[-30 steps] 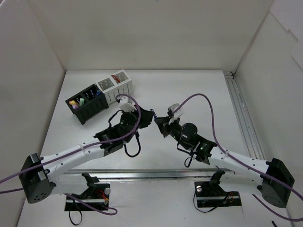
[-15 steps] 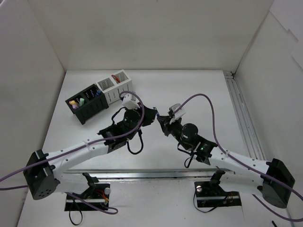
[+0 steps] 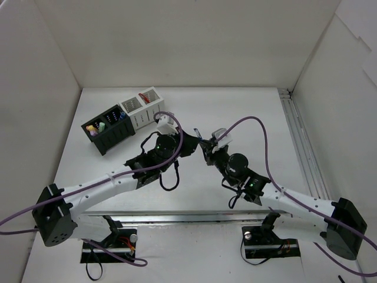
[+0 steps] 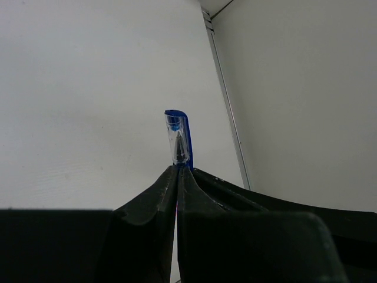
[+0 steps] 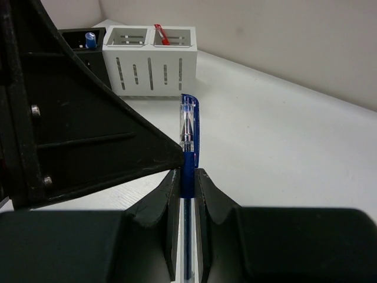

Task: Sort the stationery into containers
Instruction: Close the pen cap on the pen.

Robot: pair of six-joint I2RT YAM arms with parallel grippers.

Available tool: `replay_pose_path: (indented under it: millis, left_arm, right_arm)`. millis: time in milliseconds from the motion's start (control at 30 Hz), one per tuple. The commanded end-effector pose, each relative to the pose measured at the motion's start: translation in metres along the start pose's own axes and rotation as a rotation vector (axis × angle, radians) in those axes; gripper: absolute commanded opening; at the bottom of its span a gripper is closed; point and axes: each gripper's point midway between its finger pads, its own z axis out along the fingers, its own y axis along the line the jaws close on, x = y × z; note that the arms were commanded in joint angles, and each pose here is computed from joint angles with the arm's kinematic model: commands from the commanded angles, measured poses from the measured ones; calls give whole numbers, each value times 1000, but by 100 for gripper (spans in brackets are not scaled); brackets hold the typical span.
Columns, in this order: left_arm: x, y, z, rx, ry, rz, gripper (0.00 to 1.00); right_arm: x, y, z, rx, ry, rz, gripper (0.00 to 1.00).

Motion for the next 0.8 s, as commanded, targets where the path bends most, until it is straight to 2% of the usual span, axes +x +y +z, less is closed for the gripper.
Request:
replay_pose_path:
  millis: [0,267,333,400,500,533,600,700,767]
  left_arm:
    - [50,9,-18,-2,209,88,0]
    - [22,3,-36,15,120,114,0]
    - [14,4,-42,10,95,117,8]
    - [8,8,-46,-3,68,122,11]
    - [-1,9,-53,-4,35,125,23]
    - [-7,7,-57,5,18,131,33]
    - [-13,14,-62,-31,0,152,42]
    - [-29,18,-73,-48,-54,180,62]
    - [-41,15,-82,-29,-84,204,69]
  right_arm:
    - [-147,-6,-13,5,-478,185,0]
    - [-131,-14,-13,50,-448,196,0]
    - [-130,-14,-13,57,-446,195,0]
    - [-130,-17,-13,68,-446,188,0]
    - [-129,-14,-13,53,-444,182,0]
    - [-129,-13,-14,47,-444,180,0]
    - [-128,-9,-15,18,-445,170,0]
    - [-124,2,-20,-51,-439,156,0]
    - [-119,7,-23,-88,-426,145,0]
